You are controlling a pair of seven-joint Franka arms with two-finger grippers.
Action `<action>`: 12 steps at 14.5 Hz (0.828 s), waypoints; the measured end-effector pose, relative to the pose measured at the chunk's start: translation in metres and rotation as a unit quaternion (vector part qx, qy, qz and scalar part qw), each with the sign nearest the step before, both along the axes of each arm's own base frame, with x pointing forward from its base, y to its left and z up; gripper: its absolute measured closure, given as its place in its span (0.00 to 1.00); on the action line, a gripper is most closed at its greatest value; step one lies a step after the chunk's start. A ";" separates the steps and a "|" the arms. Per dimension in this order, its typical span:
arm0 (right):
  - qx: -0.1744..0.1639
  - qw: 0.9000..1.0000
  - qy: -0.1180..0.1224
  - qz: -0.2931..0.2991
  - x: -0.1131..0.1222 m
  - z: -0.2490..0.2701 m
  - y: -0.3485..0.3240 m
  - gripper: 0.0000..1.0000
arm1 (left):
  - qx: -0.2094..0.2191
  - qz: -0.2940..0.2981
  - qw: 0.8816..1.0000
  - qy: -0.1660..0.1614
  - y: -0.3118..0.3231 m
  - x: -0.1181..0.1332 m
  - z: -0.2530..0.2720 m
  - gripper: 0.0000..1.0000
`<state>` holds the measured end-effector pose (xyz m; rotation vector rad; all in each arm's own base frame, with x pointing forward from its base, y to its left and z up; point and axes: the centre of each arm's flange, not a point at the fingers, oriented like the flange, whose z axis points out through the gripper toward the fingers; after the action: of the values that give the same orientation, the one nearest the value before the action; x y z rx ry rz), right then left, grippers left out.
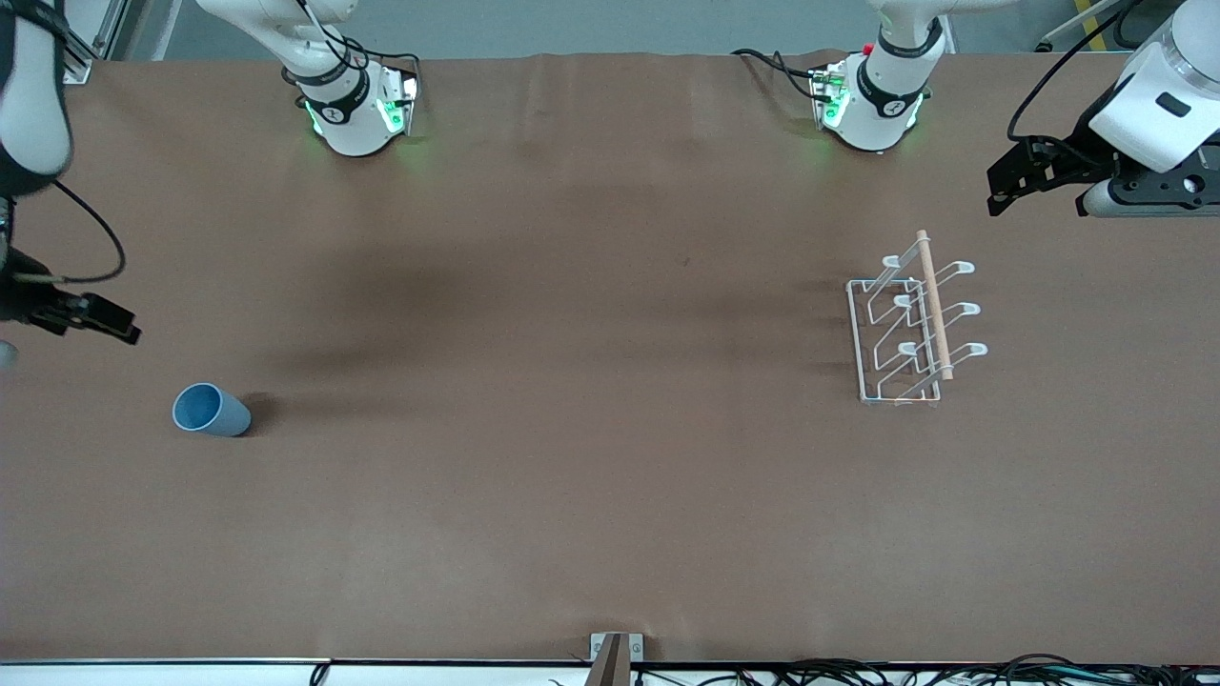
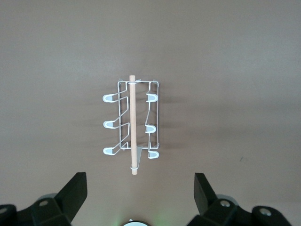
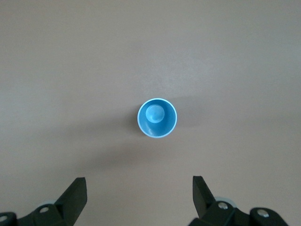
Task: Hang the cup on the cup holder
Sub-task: 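Reach the right gripper down to the blue cup's rim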
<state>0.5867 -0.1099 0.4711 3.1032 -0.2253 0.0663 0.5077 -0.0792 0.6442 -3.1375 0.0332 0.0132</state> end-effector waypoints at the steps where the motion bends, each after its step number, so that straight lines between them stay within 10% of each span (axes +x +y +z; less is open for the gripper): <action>1: -0.001 1.000 0.004 0.000 0.005 -0.020 -0.001 0.00 | 0.000 0.000 1.000 0.000 0.000 0.000 0.000 0.00; 12: -0.002 0.999 0.049 -0.012 0.021 -0.162 -0.057 0.08 | 0.001 -0.003 1.000 0.006 -0.002 -0.001 0.000 0.00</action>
<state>0.6076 -0.1673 0.3092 3.0892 -0.2603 -0.0855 0.5063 -0.0815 0.6439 -3.1357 0.0412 0.0308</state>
